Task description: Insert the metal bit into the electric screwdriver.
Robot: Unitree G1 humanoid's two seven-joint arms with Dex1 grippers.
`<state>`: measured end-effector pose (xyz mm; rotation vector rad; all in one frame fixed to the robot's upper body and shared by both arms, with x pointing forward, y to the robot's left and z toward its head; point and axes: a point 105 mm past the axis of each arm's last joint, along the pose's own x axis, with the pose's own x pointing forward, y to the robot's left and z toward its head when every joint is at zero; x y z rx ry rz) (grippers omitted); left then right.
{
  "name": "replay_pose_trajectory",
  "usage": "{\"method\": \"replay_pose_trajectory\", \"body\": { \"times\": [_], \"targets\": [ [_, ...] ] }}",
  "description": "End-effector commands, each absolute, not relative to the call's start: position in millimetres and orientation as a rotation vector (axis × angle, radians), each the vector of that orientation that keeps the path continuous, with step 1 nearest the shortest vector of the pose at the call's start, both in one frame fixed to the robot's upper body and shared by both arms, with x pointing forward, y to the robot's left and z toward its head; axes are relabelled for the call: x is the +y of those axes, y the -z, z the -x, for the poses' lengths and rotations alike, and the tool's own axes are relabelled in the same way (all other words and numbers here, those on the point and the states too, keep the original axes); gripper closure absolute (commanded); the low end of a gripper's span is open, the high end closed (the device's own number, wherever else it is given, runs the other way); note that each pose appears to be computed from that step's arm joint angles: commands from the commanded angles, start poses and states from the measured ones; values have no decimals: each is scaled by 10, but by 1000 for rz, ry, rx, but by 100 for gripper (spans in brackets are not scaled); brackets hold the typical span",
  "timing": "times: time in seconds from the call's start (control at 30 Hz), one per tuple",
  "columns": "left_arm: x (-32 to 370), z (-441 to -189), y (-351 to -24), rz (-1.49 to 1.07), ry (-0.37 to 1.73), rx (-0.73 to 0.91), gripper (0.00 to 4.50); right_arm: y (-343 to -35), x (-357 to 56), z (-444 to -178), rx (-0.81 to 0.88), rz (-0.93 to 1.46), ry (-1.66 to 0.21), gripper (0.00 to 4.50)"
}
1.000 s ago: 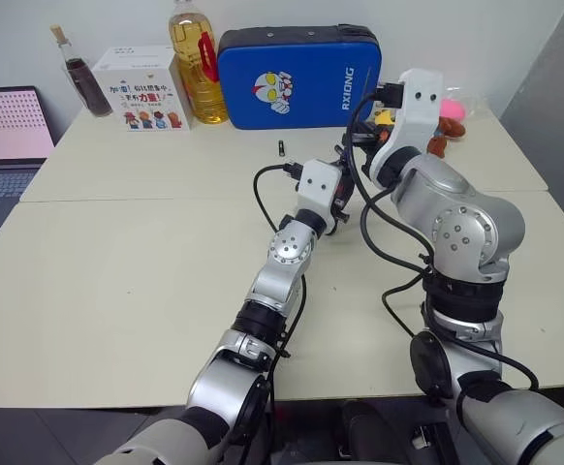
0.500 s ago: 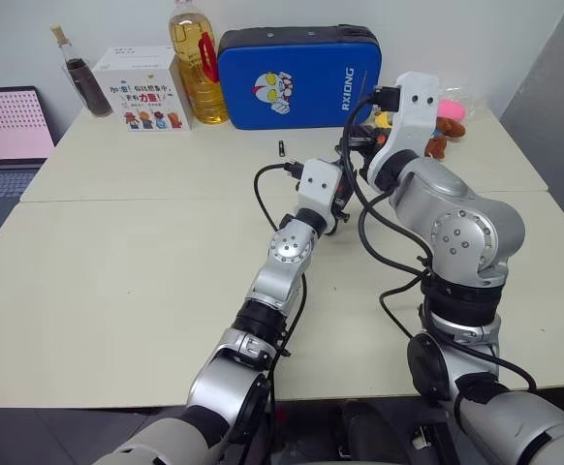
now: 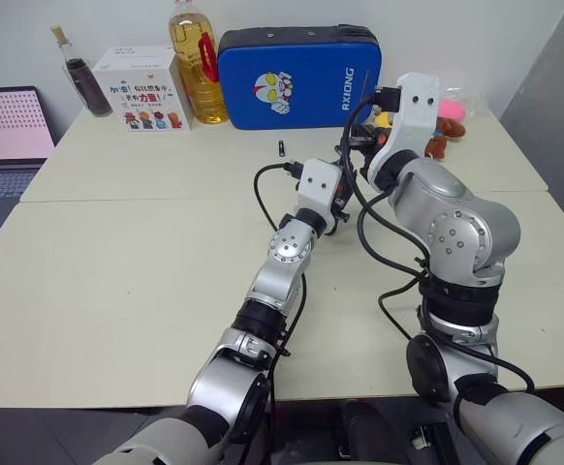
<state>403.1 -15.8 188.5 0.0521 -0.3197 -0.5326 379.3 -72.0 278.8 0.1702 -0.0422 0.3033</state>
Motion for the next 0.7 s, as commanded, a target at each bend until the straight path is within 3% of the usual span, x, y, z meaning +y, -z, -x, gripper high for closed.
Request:
{"method": "replay_pose_trajectory", "body": {
  "times": [0.03,0.7],
  "targets": [
    [-234,-3998,-1916,-45,554,-331,282,-2910,-694,-3766,-95,-179,-315,447],
    [-207,-4016,-1938,-43,533,-336,282,-2623,-591,-3680,-35,-119,-343,447]
  ]
}}
